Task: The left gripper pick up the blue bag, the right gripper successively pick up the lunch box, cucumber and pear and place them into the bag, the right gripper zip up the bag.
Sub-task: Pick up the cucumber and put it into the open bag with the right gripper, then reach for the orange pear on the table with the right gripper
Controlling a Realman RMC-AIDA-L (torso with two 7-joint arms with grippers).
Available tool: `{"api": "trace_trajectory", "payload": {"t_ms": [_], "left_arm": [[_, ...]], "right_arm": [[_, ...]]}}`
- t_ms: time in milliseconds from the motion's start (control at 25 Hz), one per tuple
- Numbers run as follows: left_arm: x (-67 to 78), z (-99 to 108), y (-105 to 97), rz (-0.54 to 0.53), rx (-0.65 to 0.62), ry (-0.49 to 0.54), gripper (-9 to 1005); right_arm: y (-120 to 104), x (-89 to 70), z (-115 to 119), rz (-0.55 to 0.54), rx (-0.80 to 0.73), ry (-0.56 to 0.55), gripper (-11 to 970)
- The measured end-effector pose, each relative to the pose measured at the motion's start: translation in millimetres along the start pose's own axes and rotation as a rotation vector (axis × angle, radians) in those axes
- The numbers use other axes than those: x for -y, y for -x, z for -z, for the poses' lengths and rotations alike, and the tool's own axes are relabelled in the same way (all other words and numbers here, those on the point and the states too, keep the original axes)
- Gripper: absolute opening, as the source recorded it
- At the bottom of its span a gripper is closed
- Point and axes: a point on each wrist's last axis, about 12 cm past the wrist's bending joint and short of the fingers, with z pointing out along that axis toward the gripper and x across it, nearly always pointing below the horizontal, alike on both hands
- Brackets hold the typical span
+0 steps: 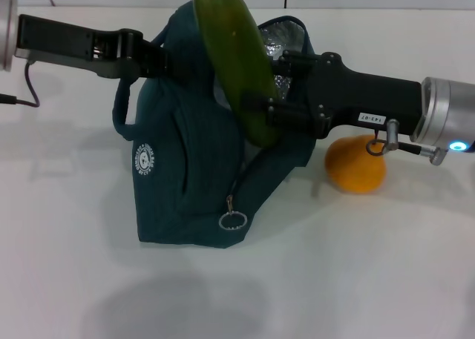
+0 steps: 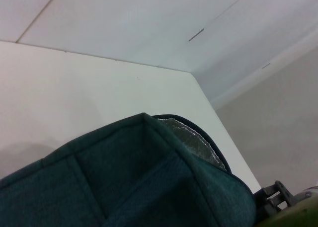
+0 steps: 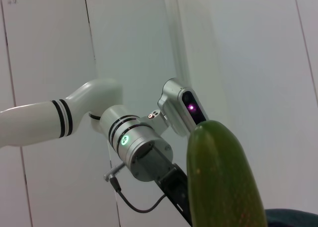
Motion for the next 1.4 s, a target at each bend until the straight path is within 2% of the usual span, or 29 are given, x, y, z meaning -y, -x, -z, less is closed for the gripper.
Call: {"api": "trace_trajectory", "payload": {"t_ms": [360, 800, 1000, 1120, 1240, 1400], "left_arm": [[0.2, -0.5, -0.4, 0.0, 0.0, -0.003, 40], [0.8, -0.5, 0.1, -0.006, -0.001, -0.002, 39], [0.6, -0.5, 0.0, -0.004, -0.001, -0.003, 39], [0.4, -0.1, -0.2, -0.003, 0.002, -0.004, 39], [-0.1, 0.7, -1.2, 0.001, 0.006, -0.007, 39], [1.1, 2.1, -2.9, 0.003, 0.023, -0.035, 39]], "right_arm": [[2.4, 2.3, -0.5, 0.037, 0.018, -0.018, 573], [4.7, 1.3, -9.3, 0.046, -0.006, 0.019, 585], [4.5, -0.4, -3.2, 0.049, 0.022, 0.004, 802], [4.3, -1.5, 14.7, 0.053, 0.075, -0.06, 840], [-0.3, -4.5, 50.7, 0.046, 0.144, -0.192, 879], [-15.2, -12.6, 96.4, 0.006, 0.176, -0.353, 874]]}}
